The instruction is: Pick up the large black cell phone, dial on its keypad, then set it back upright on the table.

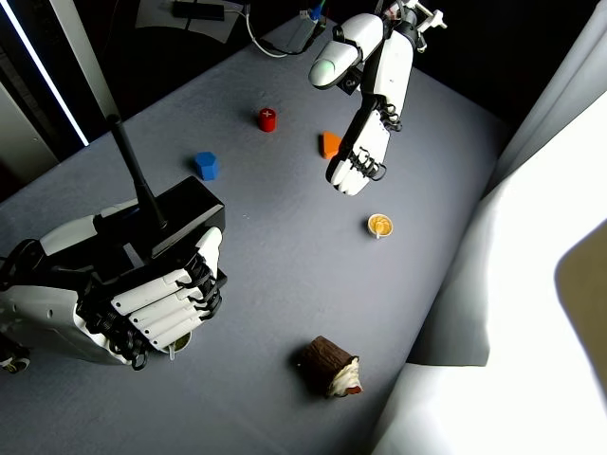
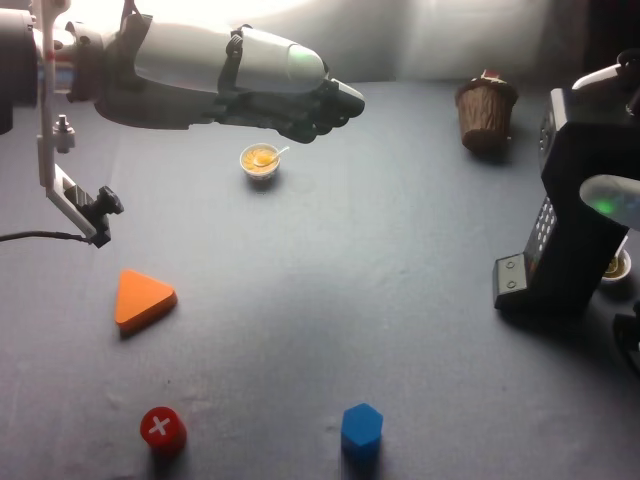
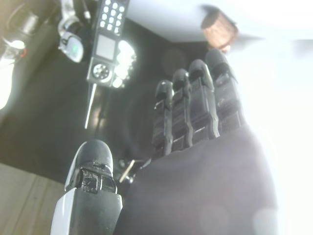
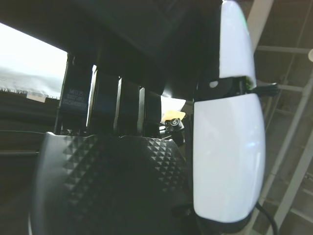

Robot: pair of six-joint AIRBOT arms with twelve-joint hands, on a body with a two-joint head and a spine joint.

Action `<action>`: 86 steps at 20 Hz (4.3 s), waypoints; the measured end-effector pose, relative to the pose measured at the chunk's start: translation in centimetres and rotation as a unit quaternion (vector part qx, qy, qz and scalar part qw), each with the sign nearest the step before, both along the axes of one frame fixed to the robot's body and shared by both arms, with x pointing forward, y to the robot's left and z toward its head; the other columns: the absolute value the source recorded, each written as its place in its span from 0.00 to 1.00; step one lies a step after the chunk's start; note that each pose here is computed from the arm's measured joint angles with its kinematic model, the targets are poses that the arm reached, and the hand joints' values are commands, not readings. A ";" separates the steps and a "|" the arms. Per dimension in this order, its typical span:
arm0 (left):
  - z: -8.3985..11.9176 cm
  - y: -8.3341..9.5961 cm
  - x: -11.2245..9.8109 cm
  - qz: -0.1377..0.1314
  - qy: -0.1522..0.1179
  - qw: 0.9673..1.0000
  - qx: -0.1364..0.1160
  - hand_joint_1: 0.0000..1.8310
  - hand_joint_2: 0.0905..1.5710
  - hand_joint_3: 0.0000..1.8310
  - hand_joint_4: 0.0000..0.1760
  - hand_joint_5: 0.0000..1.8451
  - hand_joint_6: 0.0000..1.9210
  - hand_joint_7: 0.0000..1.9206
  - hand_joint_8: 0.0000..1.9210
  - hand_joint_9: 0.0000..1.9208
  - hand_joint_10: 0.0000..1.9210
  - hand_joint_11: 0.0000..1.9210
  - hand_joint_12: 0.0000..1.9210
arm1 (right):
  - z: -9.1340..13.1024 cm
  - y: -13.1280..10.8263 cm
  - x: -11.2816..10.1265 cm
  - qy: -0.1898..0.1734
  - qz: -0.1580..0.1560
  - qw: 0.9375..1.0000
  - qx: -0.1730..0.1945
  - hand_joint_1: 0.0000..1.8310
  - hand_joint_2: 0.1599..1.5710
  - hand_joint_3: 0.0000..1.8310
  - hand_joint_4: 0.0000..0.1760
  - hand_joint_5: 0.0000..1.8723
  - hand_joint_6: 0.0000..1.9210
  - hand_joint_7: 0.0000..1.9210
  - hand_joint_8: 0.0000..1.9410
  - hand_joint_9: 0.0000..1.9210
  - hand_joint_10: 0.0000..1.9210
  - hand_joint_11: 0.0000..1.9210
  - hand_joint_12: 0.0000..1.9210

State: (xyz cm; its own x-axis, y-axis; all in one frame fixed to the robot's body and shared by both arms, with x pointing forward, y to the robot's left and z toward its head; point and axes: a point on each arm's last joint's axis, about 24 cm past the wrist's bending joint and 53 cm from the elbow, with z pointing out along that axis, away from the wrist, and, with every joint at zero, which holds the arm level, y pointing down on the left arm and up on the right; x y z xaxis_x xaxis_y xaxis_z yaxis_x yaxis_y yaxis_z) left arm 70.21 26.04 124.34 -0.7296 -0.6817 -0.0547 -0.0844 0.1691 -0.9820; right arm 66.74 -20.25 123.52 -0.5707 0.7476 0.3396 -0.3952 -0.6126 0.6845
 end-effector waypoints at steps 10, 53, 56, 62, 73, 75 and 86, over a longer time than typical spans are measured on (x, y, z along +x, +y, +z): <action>0.0 0.0 0.0 0.000 0.000 1.000 0.000 0.00 0.78 0.00 0.02 0.15 0.00 0.12 0.00 0.09 0.00 0.00 0.20 | -0.1 -0.1 -0.1 -0.001 0.000 1.000 0.000 0.81 0.67 0.00 0.00 0.49 0.43 0.45 0.56 0.49 0.58 0.47 0.79; 0.0 0.2 0.0 0.002 0.000 1.000 0.001 0.00 0.77 0.00 0.06 0.15 0.00 0.11 0.00 0.09 0.00 0.00 0.22 | -0.7 0.0 -0.1 0.005 -0.002 1.000 -0.011 0.42 0.68 0.00 0.00 0.27 0.00 0.25 0.00 0.24 0.00 0.05 0.51; 0.0 0.3 0.0 0.002 0.000 1.000 0.001 0.00 0.77 0.00 0.06 0.15 0.00 0.11 0.00 0.09 0.00 0.00 0.21 | -0.6 -0.1 -0.1 0.004 -0.002 1.000 -0.010 0.37 0.66 0.00 0.00 0.22 0.00 0.20 0.00 0.20 0.00 0.00 0.51; -0.1 0.4 -0.1 0.004 0.001 1.000 0.002 0.00 0.78 0.00 0.05 0.14 0.00 0.10 0.00 0.09 0.00 0.00 0.20 | -0.5 -0.1 -0.2 0.002 -0.003 1.000 -0.009 0.17 0.59 0.00 0.00 0.02 0.00 0.03 0.00 0.02 0.00 0.00 0.21; -0.1 0.3 -0.1 0.003 0.001 1.000 0.002 0.00 0.77 0.00 0.04 0.14 0.00 0.11 0.00 0.08 0.00 0.00 0.21 | -0.5 -0.2 -0.2 0.002 -0.003 1.000 -0.008 0.04 0.50 0.00 0.31 0.00 0.00 0.00 0.00 0.00 0.00 0.00 0.00; -0.1 0.1 -0.2 0.000 0.002 1.000 0.002 0.00 0.78 0.00 0.01 0.14 0.00 0.11 0.00 0.08 0.00 0.00 0.20 | -0.5 -0.2 -0.2 0.002 -0.003 1.000 -0.008 0.03 0.51 0.00 0.31 0.00 0.00 0.00 0.00 0.00 0.00 0.00 0.00; -0.2 -0.1 -0.3 -0.002 0.002 1.000 0.001 0.00 0.78 0.00 0.00 0.16 0.00 0.12 0.00 0.10 0.00 0.00 0.20 | 0.8 -0.1 -0.9 -0.018 0.009 0.999 -0.033 0.05 0.52 0.00 0.34 0.00 0.00 0.00 0.00 0.00 0.00 0.00 0.00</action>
State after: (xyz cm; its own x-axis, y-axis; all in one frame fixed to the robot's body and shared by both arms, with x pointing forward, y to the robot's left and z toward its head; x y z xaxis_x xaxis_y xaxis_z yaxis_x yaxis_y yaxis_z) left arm 69.88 25.94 124.18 -0.7326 -0.6786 -0.0534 -0.0881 0.1723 -0.9811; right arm 65.80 -20.34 124.31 -0.5957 0.7570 0.2686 -0.4093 -0.5738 0.7094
